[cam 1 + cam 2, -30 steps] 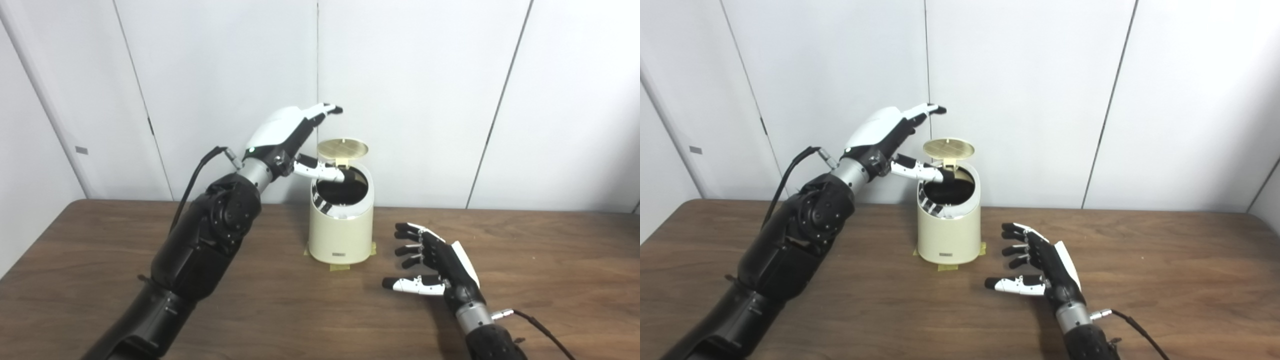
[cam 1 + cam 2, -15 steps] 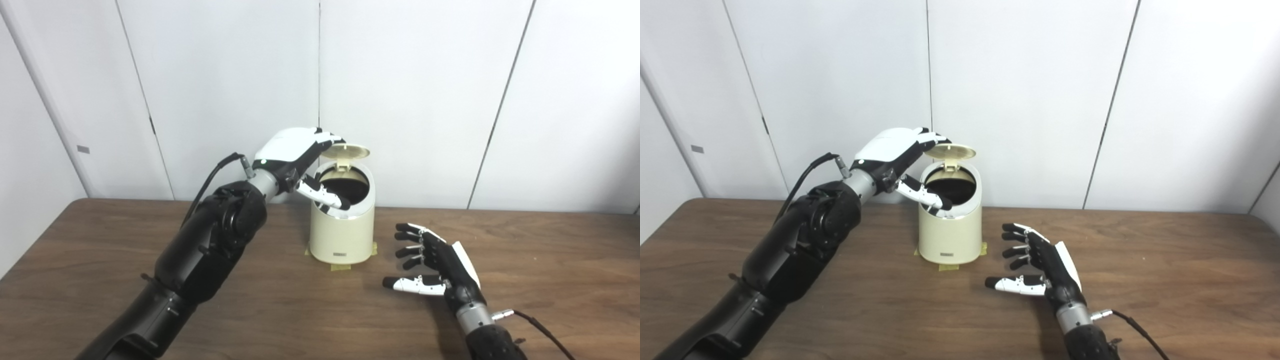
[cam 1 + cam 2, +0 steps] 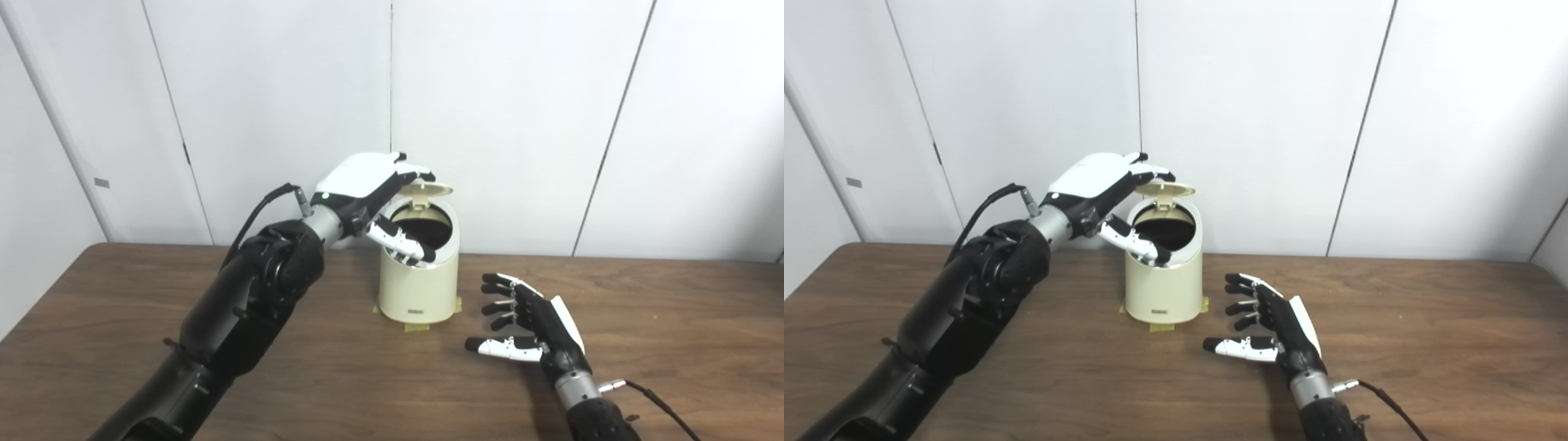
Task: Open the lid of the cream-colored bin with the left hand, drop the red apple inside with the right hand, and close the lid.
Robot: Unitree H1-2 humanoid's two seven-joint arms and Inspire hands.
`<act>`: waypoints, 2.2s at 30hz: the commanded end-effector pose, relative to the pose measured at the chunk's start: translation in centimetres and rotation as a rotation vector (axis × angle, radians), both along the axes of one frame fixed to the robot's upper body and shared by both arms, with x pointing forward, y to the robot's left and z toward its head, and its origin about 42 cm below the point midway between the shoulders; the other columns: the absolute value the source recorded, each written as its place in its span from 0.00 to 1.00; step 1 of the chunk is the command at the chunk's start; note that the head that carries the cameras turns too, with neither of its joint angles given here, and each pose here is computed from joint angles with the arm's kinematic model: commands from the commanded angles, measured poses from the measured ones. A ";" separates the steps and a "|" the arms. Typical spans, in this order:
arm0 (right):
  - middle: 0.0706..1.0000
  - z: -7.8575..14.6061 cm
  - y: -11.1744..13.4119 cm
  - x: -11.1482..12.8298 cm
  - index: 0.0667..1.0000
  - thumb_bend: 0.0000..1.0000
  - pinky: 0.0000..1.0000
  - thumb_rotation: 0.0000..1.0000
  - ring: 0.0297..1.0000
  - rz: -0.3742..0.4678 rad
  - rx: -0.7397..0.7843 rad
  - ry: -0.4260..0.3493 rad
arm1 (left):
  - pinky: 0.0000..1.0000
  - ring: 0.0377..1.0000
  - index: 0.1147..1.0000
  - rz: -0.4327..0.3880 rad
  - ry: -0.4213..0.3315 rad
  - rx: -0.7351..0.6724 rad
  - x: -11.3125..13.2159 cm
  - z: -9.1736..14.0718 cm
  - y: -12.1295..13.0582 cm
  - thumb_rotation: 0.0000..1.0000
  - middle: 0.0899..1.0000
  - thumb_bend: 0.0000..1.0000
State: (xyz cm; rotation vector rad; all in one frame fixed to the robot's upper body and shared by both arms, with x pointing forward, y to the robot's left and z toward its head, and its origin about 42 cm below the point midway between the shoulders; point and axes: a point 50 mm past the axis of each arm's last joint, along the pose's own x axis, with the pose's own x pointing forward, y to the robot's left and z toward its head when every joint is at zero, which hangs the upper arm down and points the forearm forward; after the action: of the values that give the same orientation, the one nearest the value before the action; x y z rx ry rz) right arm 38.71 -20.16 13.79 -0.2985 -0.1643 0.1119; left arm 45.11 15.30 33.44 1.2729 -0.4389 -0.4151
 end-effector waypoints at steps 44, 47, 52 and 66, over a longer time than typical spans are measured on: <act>0.75 2.1 0.5 0.1 0.75 0.76 0.49 0.18 0.62 -0.014 -0.006 -0.070 | 1.00 1.00 0.84 -0.083 -0.006 0.174 -2.7 -1.9 -1.6 0.45 0.86 0.97; 0.75 2.0 0.4 0.0 0.75 0.76 0.50 0.18 0.62 -0.015 -0.006 -0.069 | 1.00 1.00 0.90 -0.060 0.011 0.192 -2.3 -2.9 -1.8 0.44 0.92 0.96; 0.74 2.1 0.3 -0.2 0.75 0.76 0.49 0.18 0.62 -0.017 -0.001 -0.074 | 1.00 1.00 0.92 -0.022 0.046 0.255 -1.5 -4.5 -1.7 0.45 0.93 0.96; 0.74 2.2 -0.2 -0.1 0.74 0.76 0.50 0.18 0.63 -0.019 0.002 -0.077 | 1.00 1.00 0.89 0.034 0.158 0.224 -0.7 -6.2 -0.3 0.42 0.92 0.97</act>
State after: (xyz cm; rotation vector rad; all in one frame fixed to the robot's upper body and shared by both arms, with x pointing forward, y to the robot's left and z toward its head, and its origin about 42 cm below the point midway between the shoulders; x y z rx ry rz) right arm 37.64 -20.40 13.45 -0.3065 -0.1390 0.0875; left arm 43.57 13.54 27.61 1.4298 -0.3409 -0.5615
